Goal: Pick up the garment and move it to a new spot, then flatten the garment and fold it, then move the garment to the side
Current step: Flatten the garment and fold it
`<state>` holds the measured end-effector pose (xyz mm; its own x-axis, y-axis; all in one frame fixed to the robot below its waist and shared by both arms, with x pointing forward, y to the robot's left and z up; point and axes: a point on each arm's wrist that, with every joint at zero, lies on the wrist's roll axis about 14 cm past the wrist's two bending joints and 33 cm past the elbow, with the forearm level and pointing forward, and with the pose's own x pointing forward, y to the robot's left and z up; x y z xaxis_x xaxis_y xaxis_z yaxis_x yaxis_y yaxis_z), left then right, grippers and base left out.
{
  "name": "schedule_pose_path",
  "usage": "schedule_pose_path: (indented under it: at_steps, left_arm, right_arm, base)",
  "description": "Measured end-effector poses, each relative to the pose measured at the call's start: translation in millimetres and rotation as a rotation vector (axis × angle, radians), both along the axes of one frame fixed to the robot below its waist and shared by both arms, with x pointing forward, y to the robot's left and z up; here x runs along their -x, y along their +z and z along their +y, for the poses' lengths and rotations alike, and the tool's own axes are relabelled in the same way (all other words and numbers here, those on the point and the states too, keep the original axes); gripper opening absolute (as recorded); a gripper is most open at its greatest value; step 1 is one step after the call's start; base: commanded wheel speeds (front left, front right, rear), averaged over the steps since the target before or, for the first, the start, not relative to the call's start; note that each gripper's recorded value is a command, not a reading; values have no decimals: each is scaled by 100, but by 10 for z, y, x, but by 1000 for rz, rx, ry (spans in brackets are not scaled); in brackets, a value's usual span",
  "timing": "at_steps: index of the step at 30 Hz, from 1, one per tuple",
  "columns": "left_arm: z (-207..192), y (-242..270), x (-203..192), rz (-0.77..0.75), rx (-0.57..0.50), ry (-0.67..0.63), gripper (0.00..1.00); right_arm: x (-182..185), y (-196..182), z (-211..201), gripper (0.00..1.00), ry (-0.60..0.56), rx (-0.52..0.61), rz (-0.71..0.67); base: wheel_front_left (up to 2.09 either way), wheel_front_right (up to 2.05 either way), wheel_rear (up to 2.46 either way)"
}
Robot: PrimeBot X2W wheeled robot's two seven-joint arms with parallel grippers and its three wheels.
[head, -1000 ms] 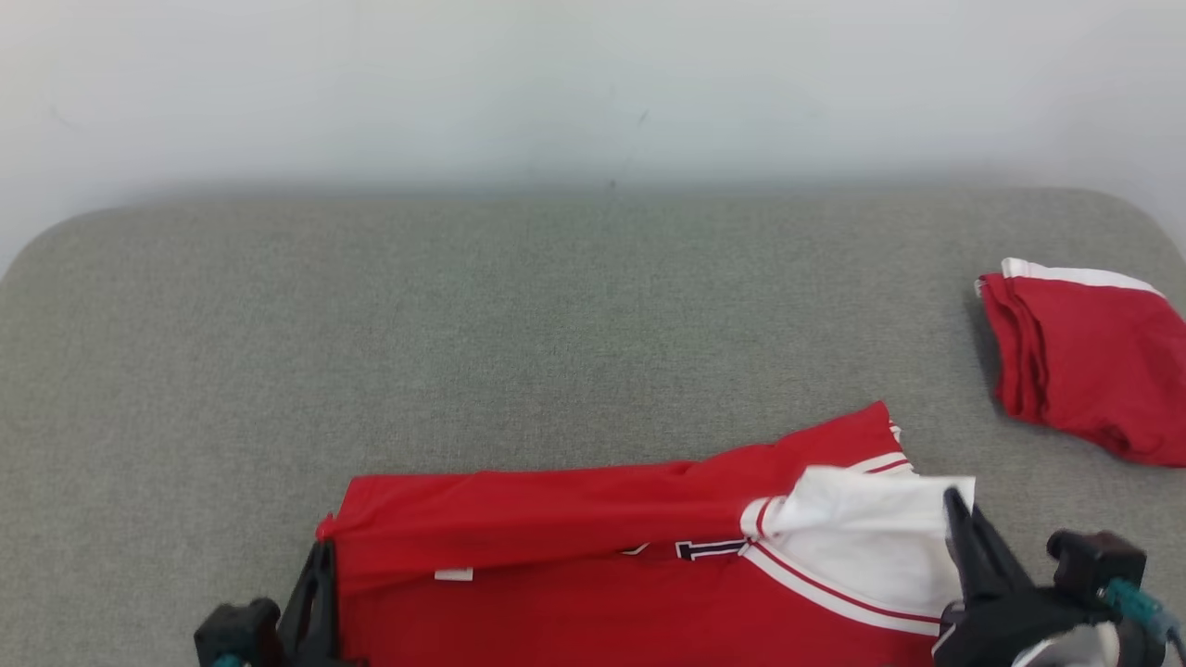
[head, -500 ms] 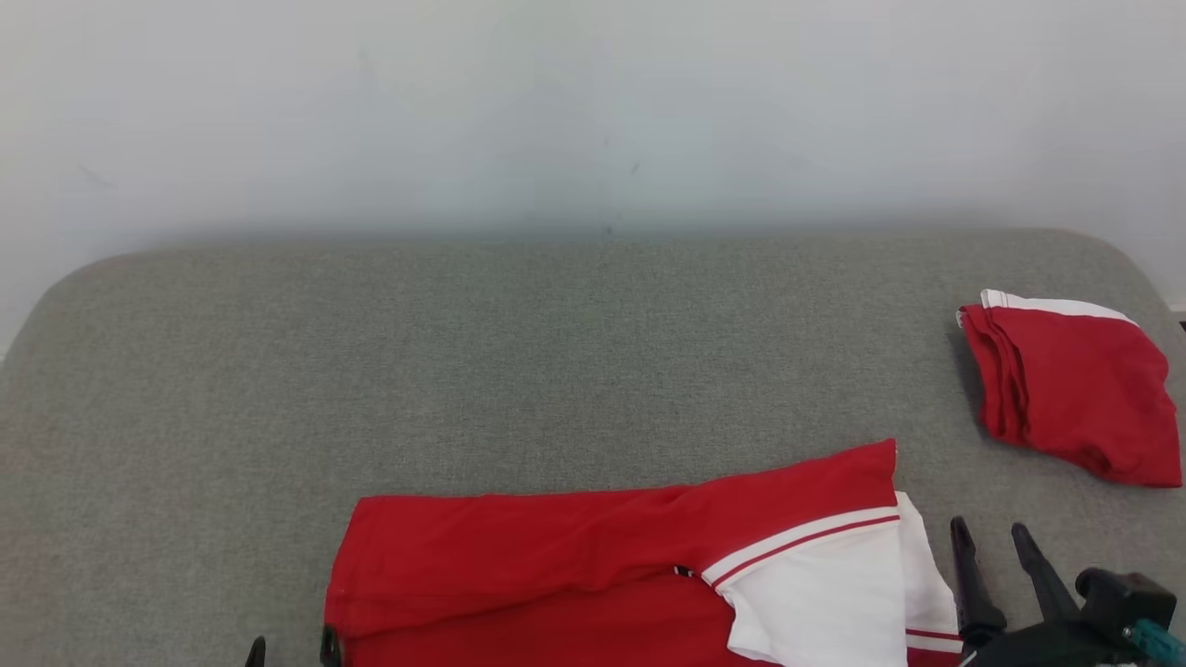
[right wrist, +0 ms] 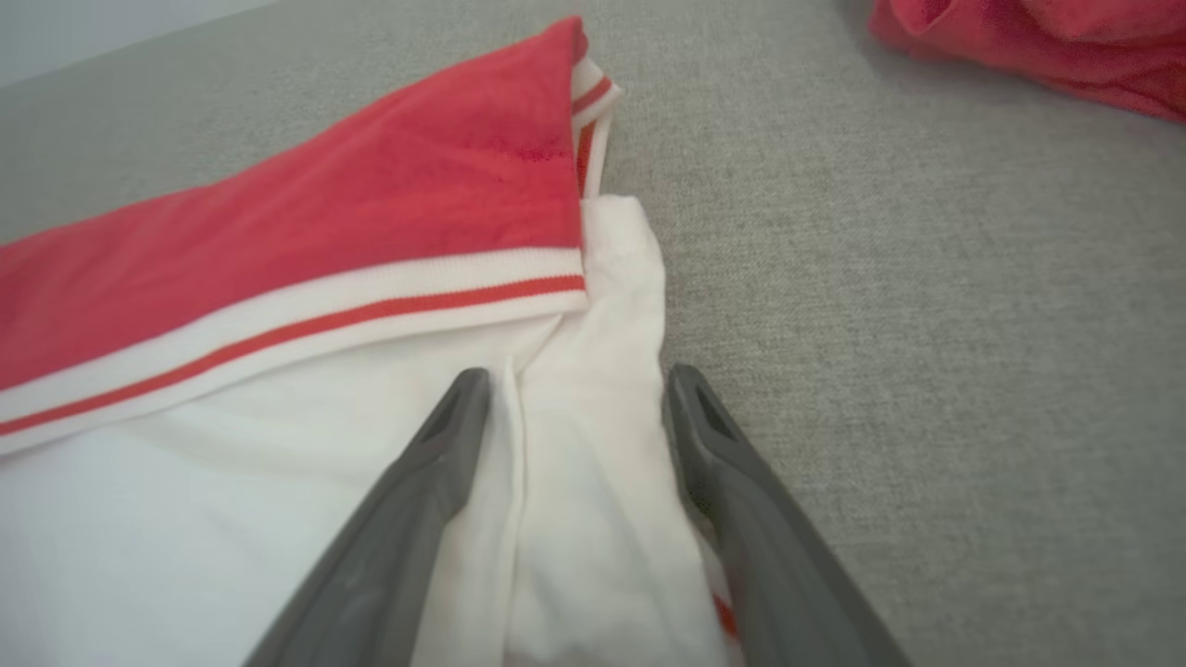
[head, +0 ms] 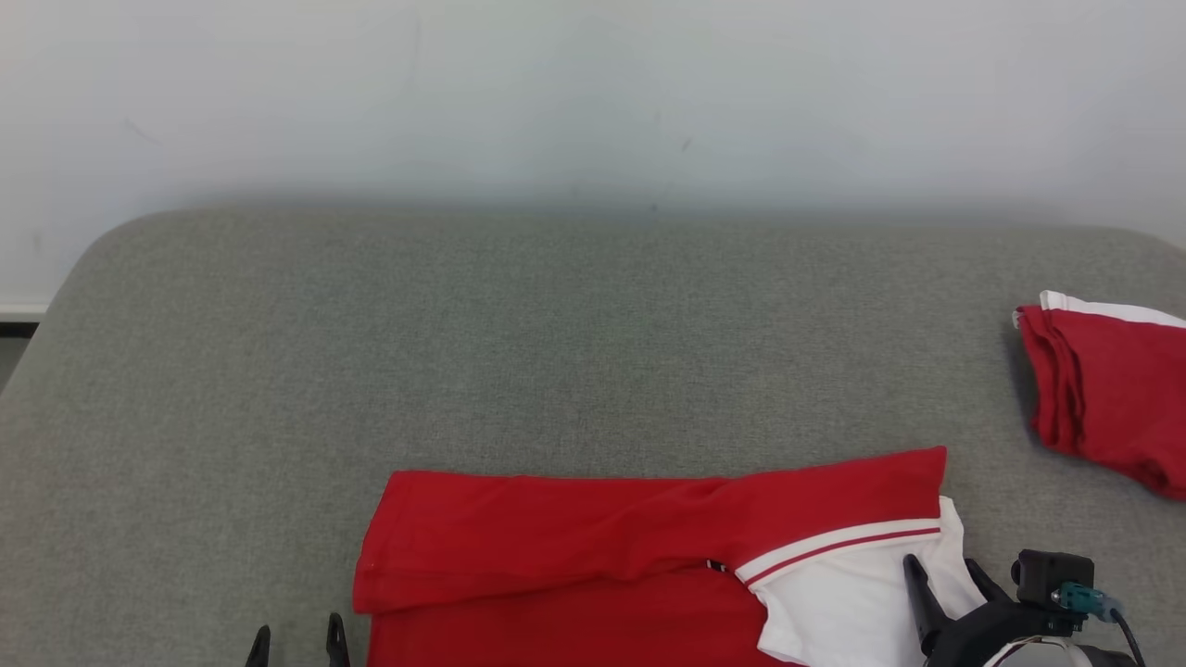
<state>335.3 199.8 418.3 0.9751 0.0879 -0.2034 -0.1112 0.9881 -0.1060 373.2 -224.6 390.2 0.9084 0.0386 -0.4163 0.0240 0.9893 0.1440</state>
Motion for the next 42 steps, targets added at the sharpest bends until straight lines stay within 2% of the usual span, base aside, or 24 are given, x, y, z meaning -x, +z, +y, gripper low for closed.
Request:
schedule_pose_path:
  at_steps: [5, 6, 7, 8, 12, 20, 23, 27, 31, 36, 42]
  left_arm:
    - [81, -17, 4, 7, -5, 25, 100]
    - [99, -19, 9, 8, -5, 30, 100]
    - [111, -22, 12, 9, -6, 35, 100]
    - [119, -25, 15, 10, -6, 37, 100]
    - [116, -27, 12, 10, -7, 36, 100]
    - [25, 4, -18, -1, -3, 8, 100]
    - [4, 15, -30, -5, -1, 2, 100]
    - [-40, 10, -38, -4, 5, -6, 100]
    - [-104, 8, -32, -3, 14, -22, 100]
    - [-156, 21, -27, -7, 24, -33, 100]
    - [-84, 55, 0, -17, 21, -10, 100]
  right_arm:
    - [-41, -197, 169, 100, 33, -21, 91]
    - [-51, -218, 208, 76, 44, -21, 99]
    - [-63, -225, 239, 44, 48, -30, 101]
    - [-72, -227, 262, 0, 50, -39, 97]
    - [-84, -202, 298, 0, 54, -55, 70]
    - [-127, 42, -231, 0, -103, -46, -80]
    - [-209, 235, -196, 0, -97, -60, -160]
    - [-249, 487, 273, 0, 16, -126, -257]
    - [-208, 712, 849, 0, 160, -245, -286]
    - [-83, 945, 1662, 0, 365, -401, -256]
    - [37, 1050, 2460, 0, 592, -443, -210]
  base:
    - [0, 0, 0]
    - [0, 0, 0]
    - [0, 0, 0]
    - [0, 0, 0]
    - [0, 0, 0]
    - [0, 0, 0]
    - [0, 0, 0]
    - [0, 0, 0]
    - [0, 0, 0]
    - [0, 0, 0]
    - [0, 0, 0]
